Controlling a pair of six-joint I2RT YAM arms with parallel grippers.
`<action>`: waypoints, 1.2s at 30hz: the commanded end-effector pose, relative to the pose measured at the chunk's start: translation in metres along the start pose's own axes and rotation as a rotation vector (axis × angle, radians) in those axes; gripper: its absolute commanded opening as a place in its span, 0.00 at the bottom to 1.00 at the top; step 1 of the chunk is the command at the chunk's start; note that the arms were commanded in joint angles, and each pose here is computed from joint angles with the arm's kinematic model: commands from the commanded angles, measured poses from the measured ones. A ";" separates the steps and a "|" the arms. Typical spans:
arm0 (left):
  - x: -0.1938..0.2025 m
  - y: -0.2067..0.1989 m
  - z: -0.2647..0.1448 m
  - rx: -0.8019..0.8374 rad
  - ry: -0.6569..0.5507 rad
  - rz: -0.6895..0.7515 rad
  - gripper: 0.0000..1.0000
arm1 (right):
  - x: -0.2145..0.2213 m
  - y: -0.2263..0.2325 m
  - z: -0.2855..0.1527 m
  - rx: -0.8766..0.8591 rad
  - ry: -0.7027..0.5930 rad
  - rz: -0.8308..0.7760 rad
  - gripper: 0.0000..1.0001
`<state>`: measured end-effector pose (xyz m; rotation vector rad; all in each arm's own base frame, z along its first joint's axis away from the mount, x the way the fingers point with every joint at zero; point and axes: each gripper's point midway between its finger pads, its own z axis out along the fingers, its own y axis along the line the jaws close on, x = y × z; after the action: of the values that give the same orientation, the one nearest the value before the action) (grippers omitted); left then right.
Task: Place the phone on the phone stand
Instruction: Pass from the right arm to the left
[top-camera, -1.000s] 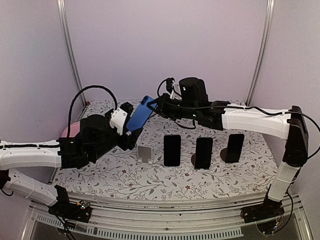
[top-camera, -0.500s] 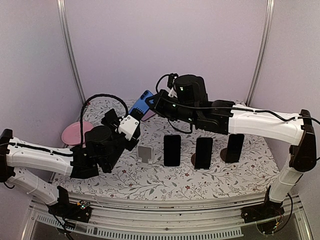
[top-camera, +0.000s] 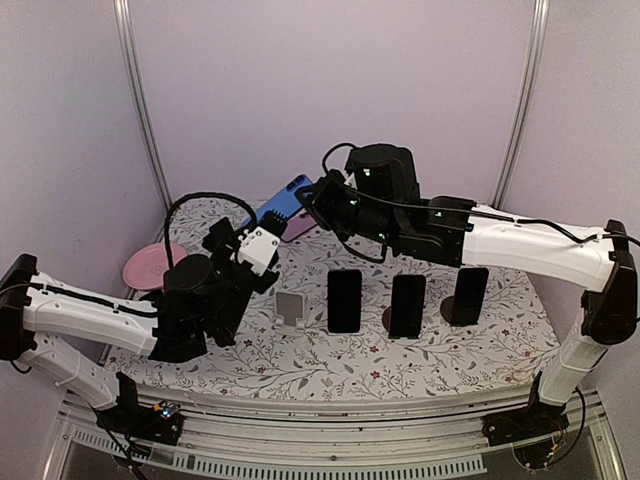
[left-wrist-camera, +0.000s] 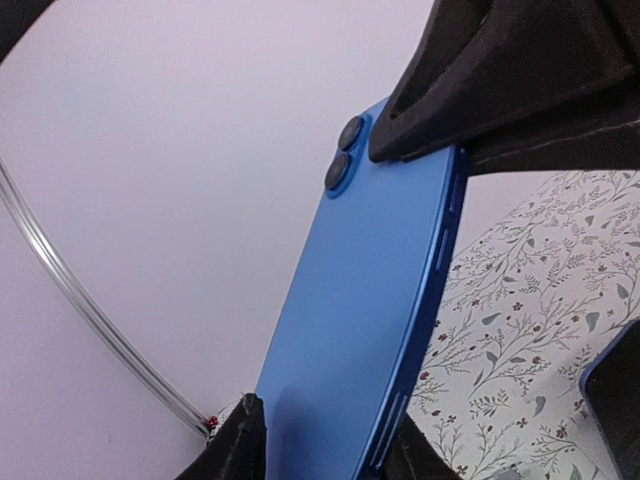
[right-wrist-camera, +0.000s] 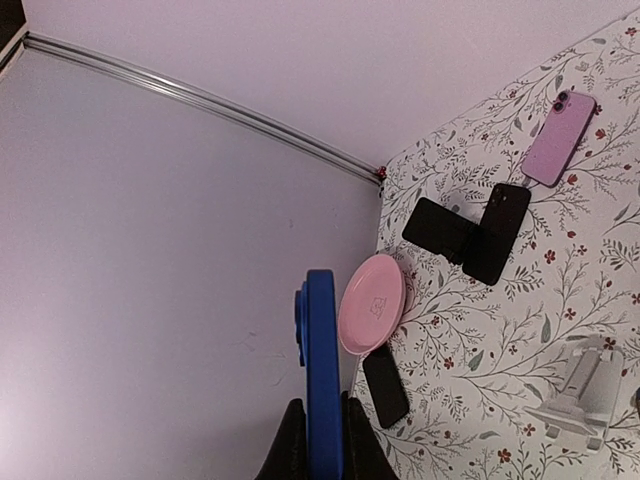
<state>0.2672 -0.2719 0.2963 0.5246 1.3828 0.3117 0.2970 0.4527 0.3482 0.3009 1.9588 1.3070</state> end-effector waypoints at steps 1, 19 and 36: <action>-0.003 0.022 0.000 -0.102 0.011 -0.043 0.33 | -0.004 0.016 -0.019 -0.031 0.005 0.032 0.02; -0.005 0.033 -0.001 -0.120 0.012 -0.136 0.00 | 0.007 0.033 -0.018 -0.147 0.050 -0.064 0.36; 0.009 0.007 -0.015 0.476 -0.018 -0.663 0.00 | 0.005 0.041 -0.030 -0.212 0.017 -0.420 0.99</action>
<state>0.2705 -0.2394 0.2979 0.3740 1.5131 -0.2425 0.2704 0.4623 0.3666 -0.1164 1.8300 1.2790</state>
